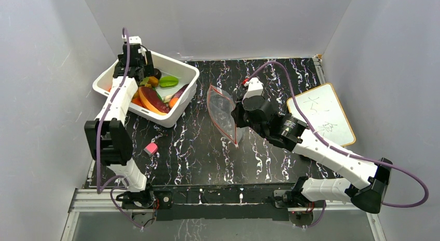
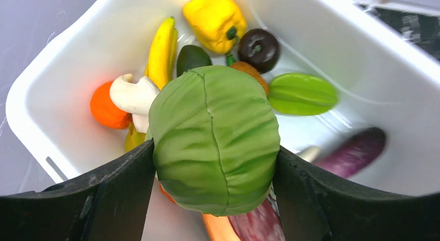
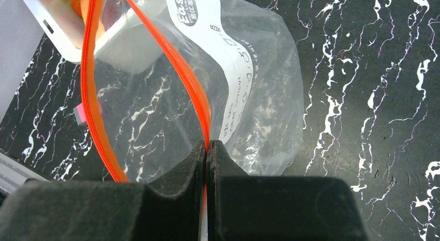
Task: Place the food in the zip-top bag and seal the zipper
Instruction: Pick up the fake vegetable from the bin, then place the fake vegetable in the zipper food storage bag.
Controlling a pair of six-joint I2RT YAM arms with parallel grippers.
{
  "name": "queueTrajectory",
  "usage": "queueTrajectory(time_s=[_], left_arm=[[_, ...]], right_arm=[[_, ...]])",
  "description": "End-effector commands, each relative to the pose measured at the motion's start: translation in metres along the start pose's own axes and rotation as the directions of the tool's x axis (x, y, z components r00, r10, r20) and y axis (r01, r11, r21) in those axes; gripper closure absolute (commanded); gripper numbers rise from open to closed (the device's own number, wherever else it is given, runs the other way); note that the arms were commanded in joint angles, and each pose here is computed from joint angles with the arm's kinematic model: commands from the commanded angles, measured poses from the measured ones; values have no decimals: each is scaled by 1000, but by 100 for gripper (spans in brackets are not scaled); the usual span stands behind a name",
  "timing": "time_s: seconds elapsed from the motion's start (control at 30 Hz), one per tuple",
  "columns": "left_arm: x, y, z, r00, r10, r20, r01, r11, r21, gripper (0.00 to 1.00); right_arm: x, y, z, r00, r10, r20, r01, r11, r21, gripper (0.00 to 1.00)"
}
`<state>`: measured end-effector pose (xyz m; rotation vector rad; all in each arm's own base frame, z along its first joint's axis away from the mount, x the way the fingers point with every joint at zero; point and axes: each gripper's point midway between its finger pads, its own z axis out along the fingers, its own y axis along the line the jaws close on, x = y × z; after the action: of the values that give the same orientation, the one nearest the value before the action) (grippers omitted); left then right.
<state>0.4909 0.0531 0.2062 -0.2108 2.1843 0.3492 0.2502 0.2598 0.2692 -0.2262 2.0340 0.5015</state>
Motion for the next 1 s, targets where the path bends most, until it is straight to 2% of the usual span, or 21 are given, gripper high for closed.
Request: queueTrajectory(time_s=[0.0, 0.17, 0.3, 0.4, 0.5, 0.77, 0.97], left_arm=[[-17, -15, -53, 995, -96, 36, 89, 982, 165, 53], [-20, -36, -100, 984, -171, 38, 148, 926, 347, 53], [-17, -58, -143, 972, -234, 19, 190, 829, 525, 53], [-17, -72, -181, 963, -269, 11, 198, 736, 647, 53], [-12, -87, -208, 962, -269, -41, 209, 634, 745, 55], [10, -110, -264, 945, -287, -156, 263, 385, 885, 58], [15, -127, -305, 917, -292, -273, 318, 121, 940, 59]], right_arm=[[-36, 10, -16, 993, 62, 96, -58, 997, -46, 100], [-33, 5, -15, 994, 69, 86, -68, 998, -14, 100], [-28, -5, -9, 996, 41, 77, -44, 998, 42, 100], [-29, -5, -5, 997, 26, 66, -31, 997, 67, 100], [-31, -4, -1, 998, 28, 63, -33, 996, 80, 100], [-29, 14, 21, 994, 97, 59, -100, 994, 42, 100], [-25, 19, 38, 986, 153, 72, -157, 986, 49, 100]])
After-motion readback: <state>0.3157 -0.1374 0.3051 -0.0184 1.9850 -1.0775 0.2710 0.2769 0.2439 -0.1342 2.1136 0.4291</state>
